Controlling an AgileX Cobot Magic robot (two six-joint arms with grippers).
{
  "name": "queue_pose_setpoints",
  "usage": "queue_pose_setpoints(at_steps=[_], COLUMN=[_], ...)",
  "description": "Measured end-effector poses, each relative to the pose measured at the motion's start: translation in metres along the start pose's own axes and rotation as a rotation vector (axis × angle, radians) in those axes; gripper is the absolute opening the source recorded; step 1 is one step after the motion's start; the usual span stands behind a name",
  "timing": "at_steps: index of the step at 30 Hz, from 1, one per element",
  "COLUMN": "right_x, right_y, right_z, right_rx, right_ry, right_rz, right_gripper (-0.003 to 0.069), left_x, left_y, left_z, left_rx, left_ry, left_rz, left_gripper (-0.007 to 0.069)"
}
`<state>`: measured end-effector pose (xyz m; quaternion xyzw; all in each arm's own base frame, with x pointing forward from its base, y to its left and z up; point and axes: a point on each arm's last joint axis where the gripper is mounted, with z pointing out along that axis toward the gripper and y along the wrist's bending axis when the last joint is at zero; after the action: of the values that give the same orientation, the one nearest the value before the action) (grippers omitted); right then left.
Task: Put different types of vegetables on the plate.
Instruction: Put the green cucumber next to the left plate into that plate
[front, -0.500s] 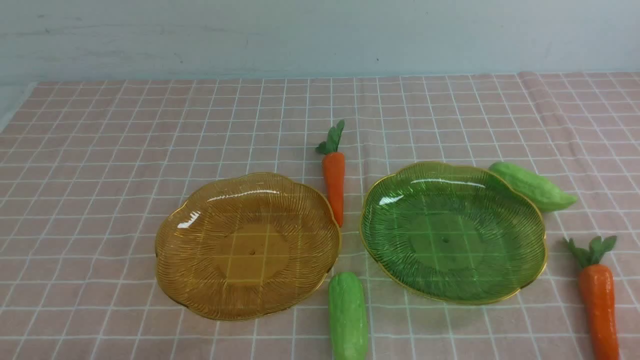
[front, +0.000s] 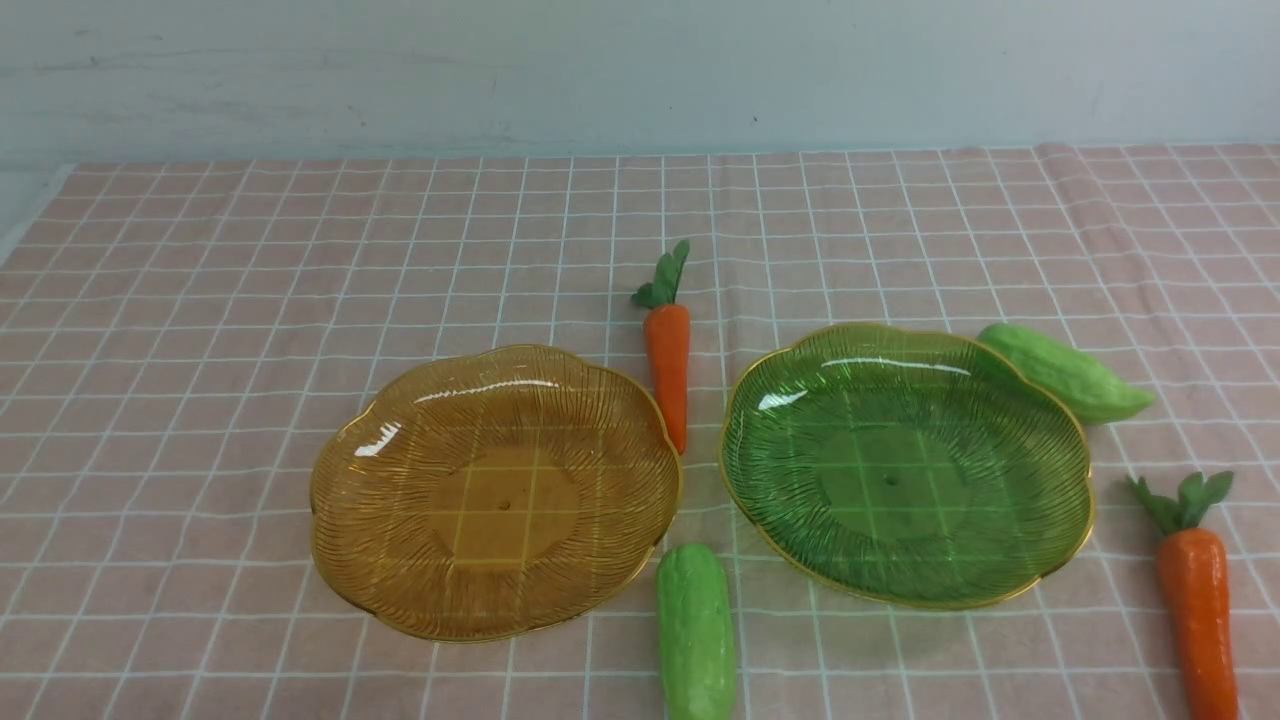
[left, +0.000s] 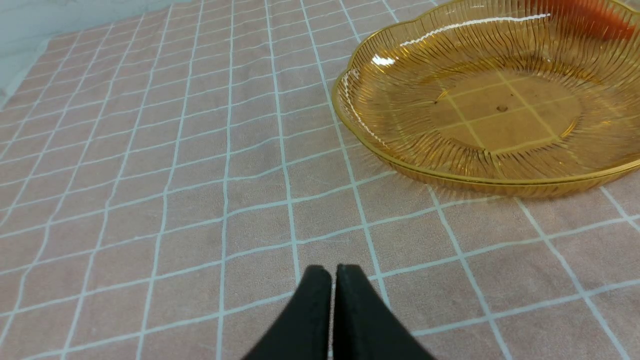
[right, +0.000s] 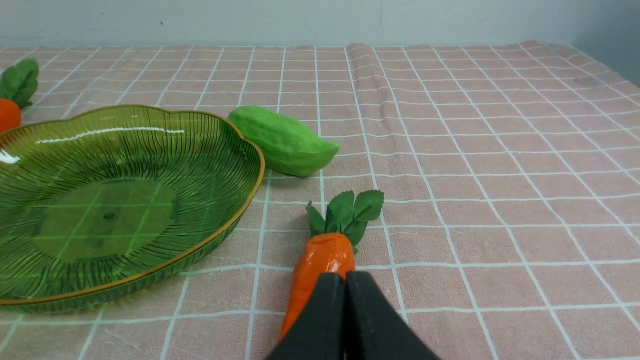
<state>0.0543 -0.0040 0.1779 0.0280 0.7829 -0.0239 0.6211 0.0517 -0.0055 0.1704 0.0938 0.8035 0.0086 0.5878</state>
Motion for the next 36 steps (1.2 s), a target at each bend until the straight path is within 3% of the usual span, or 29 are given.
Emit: queue_pose_setpoints(at_steps=[5,9,16,19,24,27,30,34,36], right_x=[0.000,0.000,0.000,0.000,-0.004,-0.017,-0.029,-0.033,-0.034], right_y=[0.000,0.000,0.000,0.000,0.001,0.002,-0.003,-0.007,-0.008], right_z=[0.000,0.000,0.000,0.000,0.000,-0.001,-0.005,-0.007,-0.007], right_rx=[0.000,0.000,0.000,0.001,-0.018,-0.060,-0.093,-0.093,-0.090], right_ry=[0.000,0.000,0.000,0.000,-0.043,-0.199,-0.341,-0.403,-0.412], right_rz=[0.005,0.005,0.000,0.003,0.083,0.357,0.705,0.861,0.867], right_gripper=[-0.0015,-0.0015,-0.0017,-0.0017,-0.0017,-0.0017,-0.0017,-0.0017,-0.0017], left_x=[0.000,-0.006,-0.028,-0.034,-0.042,-0.051,-0.088,-0.143,-0.165], left_y=[0.000,-0.002,0.000,0.006,0.025,0.031,0.024,0.011,0.002], left_z=[0.000,0.000,-0.004,-0.007,-0.014,-0.021,-0.041,-0.051,-0.035], left_rx=[-0.001,0.025,0.132,0.138,0.045,0.011,0.093,0.153,0.267], left_ry=[-0.007,-0.071,-0.308,-0.384,-0.608,-0.693,-0.703,-0.515,-0.282], left_rz=[0.000,-0.137,-0.831,-0.938,-1.129,-1.131,-0.937,-0.643,-0.504], left_gripper=[-0.0003,-0.0003,-0.0003,-0.0003,-0.0003,-0.0003,-0.0003,-0.0003,-0.0003])
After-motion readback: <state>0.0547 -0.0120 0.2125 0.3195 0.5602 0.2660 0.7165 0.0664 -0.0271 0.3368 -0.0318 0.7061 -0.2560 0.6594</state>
